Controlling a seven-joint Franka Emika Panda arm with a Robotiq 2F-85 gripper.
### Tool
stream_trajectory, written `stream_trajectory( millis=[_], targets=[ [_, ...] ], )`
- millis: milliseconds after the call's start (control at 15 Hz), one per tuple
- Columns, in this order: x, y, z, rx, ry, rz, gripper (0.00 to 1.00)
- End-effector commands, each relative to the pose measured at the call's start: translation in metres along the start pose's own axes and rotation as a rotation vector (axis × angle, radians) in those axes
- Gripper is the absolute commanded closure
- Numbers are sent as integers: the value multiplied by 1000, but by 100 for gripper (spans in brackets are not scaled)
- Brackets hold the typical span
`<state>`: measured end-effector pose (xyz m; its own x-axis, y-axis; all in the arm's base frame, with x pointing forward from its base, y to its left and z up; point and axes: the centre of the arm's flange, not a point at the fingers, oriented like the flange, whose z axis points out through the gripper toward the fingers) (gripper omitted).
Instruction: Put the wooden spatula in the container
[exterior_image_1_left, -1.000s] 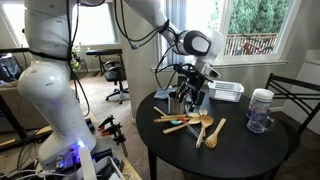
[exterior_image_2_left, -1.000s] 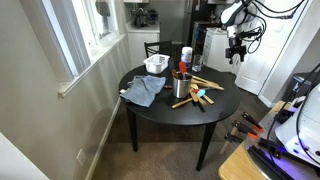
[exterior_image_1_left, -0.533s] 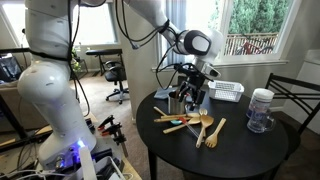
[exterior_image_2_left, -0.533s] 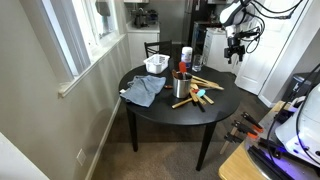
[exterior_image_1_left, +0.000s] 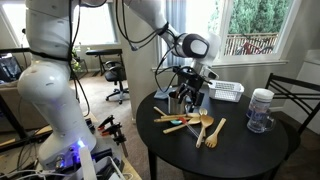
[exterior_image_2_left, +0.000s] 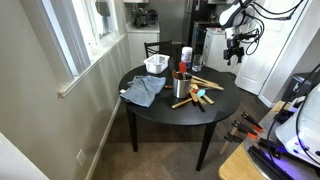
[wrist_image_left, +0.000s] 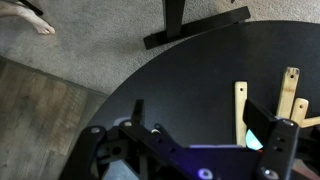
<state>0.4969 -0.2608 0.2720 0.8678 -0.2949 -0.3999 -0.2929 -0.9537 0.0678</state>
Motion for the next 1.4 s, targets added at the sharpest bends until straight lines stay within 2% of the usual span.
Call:
stream_trajectory(
  millis=[0,333,867,1067,1333],
  targets=[
    [31,-14,30,11,6,-31,0],
    [87,-21,70,10,24,-54,0],
    [177,-17,136,101,-105,-99,0],
    [196,-22,148,47,-171,-142,0],
    [213,-34,146,-15,-135,-223,0]
  ],
)
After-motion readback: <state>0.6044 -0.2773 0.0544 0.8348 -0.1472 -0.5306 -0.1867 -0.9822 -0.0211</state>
